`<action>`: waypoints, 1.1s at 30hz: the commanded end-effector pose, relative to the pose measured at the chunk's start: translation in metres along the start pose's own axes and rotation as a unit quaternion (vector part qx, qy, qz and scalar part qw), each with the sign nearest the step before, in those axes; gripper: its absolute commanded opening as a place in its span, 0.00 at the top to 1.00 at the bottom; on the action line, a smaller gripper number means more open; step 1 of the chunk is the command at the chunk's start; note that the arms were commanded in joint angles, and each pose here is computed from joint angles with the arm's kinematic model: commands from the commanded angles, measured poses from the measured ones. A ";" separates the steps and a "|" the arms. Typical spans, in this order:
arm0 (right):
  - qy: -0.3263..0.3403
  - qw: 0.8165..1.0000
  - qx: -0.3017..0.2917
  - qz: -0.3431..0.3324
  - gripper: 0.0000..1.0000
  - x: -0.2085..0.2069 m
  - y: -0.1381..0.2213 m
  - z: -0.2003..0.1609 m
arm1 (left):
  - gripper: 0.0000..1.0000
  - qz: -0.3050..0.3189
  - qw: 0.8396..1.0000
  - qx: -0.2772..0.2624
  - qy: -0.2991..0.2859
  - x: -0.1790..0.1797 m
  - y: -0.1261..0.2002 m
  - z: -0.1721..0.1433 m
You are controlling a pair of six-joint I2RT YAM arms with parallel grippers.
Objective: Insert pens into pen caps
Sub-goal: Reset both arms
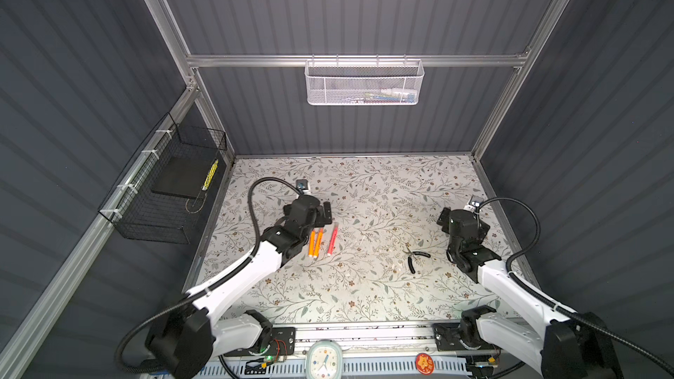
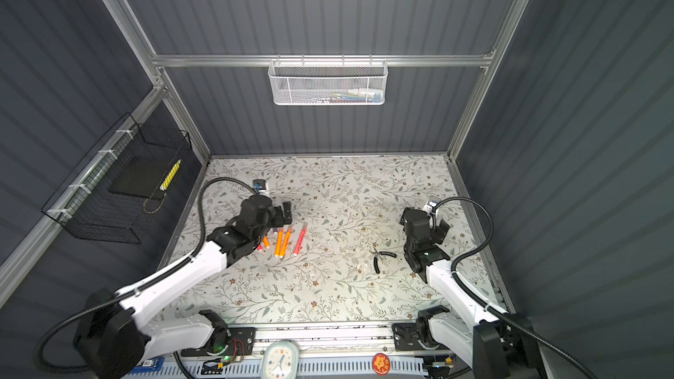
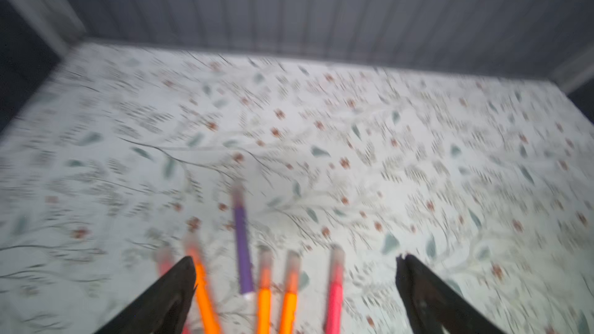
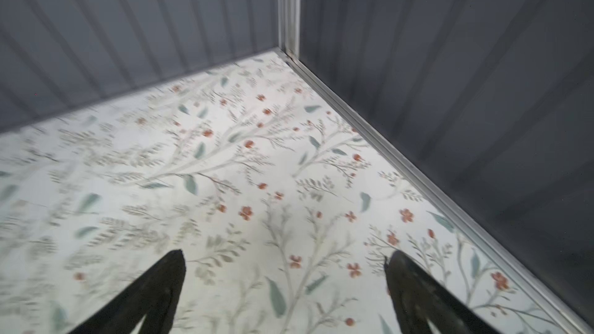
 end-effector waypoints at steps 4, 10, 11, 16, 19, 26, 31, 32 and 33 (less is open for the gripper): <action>-0.016 0.997 -0.072 0.018 0.01 -0.004 -0.024 0.005 | 0.00 0.222 0.968 -0.082 -0.080 0.114 -0.003 -0.019; 0.000 0.994 -0.096 0.043 0.01 0.001 -0.032 0.013 | 0.00 0.251 0.960 -0.110 -0.056 0.166 -0.022 -0.054; 0.001 0.994 -0.097 0.046 0.01 0.001 -0.033 0.013 | 0.00 0.259 0.959 -0.103 -0.061 0.171 -0.028 -0.060; -0.010 0.985 -0.152 0.080 0.01 0.002 -0.037 0.009 | 0.00 0.224 0.966 -0.094 -0.087 0.164 -0.052 -0.063; 0.013 0.986 -0.108 0.123 0.01 0.018 -0.045 0.003 | 0.00 0.174 0.976 -0.115 -0.061 0.160 -0.056 -0.063; 0.012 0.987 -0.106 0.118 0.01 0.019 -0.056 -0.002 | 0.00 0.142 0.981 -0.109 -0.070 0.159 -0.085 -0.077; 0.014 0.988 -0.102 0.119 0.01 0.020 -0.056 -0.001 | 0.00 0.115 0.989 -0.053 -0.077 0.159 -0.113 -0.084; 0.016 0.988 -0.098 0.119 0.01 0.021 -0.056 -0.001 | 0.00 0.135 0.988 -0.045 -0.065 0.165 -0.115 -0.083; 0.016 0.988 -0.097 0.120 0.01 0.022 -0.057 -0.001 | 0.00 0.142 0.988 -0.024 -0.051 0.172 -0.118 -0.085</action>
Point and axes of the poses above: each gripper's point midway between its finger pads, its own y axis back along the fingers, its own x axis along the line the jaws close on, z = x × y, the point moved 2 cm from there along y, back along the fingers, and after that the axes turned 8 degrees about y, right-handed, at the moved point
